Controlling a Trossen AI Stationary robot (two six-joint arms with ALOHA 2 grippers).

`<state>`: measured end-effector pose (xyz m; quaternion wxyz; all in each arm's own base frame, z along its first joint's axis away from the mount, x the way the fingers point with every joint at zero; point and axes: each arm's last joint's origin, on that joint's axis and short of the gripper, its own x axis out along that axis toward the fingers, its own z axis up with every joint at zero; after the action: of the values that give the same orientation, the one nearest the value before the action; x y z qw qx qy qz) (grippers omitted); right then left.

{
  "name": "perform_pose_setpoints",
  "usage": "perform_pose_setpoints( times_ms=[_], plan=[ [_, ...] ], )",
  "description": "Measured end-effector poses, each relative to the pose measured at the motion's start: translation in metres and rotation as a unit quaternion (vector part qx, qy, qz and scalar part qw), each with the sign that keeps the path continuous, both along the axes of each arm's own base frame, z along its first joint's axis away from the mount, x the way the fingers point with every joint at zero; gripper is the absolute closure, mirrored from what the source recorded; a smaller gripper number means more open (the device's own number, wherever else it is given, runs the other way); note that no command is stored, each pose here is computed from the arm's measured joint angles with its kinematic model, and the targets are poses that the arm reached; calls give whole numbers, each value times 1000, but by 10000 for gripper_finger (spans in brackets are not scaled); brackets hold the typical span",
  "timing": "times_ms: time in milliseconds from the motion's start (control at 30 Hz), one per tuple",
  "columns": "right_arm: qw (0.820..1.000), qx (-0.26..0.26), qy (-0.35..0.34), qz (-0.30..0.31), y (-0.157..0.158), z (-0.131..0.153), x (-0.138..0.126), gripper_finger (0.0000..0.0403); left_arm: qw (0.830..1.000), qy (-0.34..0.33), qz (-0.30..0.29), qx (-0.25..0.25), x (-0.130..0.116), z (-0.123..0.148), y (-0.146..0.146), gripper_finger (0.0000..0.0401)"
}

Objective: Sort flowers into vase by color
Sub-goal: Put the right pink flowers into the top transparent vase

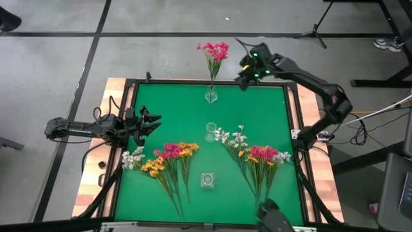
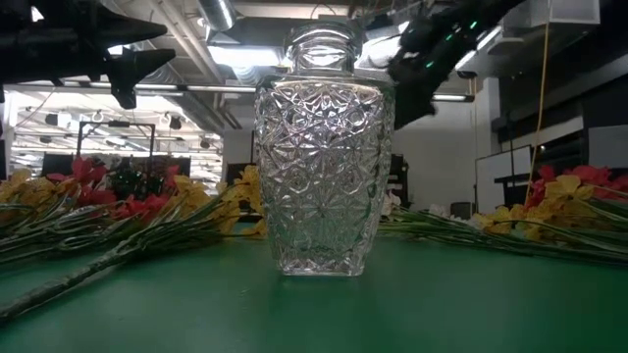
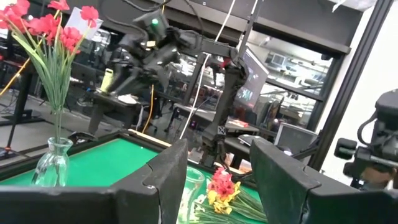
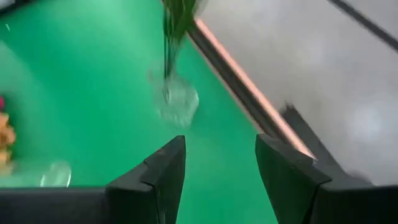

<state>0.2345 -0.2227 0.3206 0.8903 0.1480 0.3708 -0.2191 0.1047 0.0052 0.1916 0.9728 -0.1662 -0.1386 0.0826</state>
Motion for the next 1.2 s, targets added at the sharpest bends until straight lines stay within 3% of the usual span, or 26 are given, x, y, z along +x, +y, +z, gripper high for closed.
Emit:
perform_pose_setpoints(
  times_ms=[200,400,600,800,1000,1200],
  plan=[
    [995,49,79,-40,49,19,-44,207,1000,0,0,-2,0,0,0,229],
    [990,107,59,-69,123,19,-72,207,1000,0,0,-1,0,0,0,229],
    [978,179,31,-101,195,-3,-89,207,1000,0,-1,-2,0,0,0,229],
    [961,258,10,-98,254,-26,-85,207,1000,0,-1,-2,0,0,0,229],
    [941,327,-12,-86,307,-34,-65,207,1000,0,0,-3,0,0,0,229],
    [911,382,40,-152,347,-56,-60,207,1000,0,0,-3,0,0,0,229]
  ],
)
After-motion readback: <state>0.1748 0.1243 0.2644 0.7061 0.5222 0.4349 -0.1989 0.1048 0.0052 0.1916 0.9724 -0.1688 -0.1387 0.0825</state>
